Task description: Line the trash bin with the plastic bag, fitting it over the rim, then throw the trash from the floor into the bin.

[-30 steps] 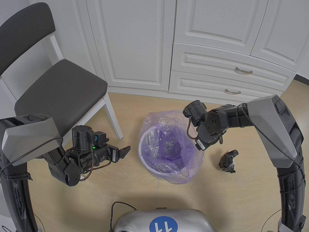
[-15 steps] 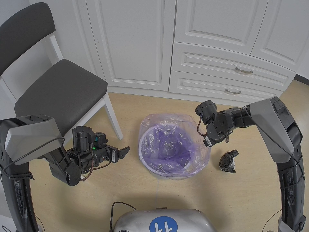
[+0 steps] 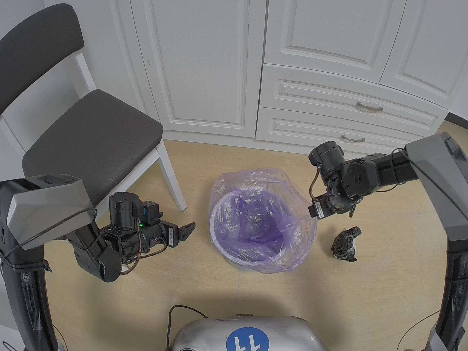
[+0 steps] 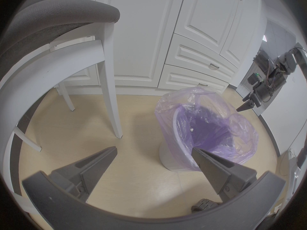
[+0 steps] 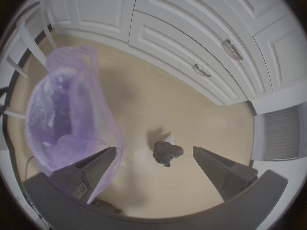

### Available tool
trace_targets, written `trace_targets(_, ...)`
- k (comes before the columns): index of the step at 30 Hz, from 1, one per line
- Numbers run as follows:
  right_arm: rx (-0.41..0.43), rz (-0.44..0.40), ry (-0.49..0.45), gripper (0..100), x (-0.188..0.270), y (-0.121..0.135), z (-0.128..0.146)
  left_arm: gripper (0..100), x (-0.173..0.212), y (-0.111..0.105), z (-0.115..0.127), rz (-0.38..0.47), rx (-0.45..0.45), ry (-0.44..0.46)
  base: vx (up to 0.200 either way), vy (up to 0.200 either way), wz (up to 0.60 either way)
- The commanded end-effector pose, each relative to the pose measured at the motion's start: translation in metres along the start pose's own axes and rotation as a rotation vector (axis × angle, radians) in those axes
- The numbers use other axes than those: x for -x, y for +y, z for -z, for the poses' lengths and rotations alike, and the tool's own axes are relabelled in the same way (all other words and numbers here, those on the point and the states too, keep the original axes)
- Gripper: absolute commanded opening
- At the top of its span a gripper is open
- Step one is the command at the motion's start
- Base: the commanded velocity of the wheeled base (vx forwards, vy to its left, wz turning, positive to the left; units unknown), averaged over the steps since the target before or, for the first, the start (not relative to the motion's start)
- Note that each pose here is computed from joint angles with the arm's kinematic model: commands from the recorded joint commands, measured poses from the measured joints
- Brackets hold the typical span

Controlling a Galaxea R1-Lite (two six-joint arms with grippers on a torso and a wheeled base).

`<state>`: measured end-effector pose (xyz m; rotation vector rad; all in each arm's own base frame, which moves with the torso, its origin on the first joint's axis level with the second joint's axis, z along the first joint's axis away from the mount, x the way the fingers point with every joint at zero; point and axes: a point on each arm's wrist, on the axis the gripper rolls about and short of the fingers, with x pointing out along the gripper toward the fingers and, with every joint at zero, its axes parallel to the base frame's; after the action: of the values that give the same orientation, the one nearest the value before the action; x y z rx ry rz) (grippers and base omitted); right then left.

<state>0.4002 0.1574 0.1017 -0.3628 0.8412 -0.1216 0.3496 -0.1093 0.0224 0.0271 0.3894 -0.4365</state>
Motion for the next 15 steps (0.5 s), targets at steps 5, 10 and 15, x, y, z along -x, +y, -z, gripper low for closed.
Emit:
trace_targets(5,-0.147,-0.131,-0.203,100,0.042,0.003,0.033,100,0.008,-0.015,-0.005,-0.001,0.051,-0.023,0.000,0.000,0.00)
trace_targets(10,-0.122,-0.177,-0.298,100,0.033,0.029,0.053,100,0.006,-0.011,0.001,-0.115,0.052,-0.010,0.000,0.000,0.00)
trace_targets(15,-0.046,-0.235,-0.250,100,0.014,0.058,0.072,100,0.015,-0.009,0.002,-0.184,0.062,-0.004,0.000,0.000,0.00)
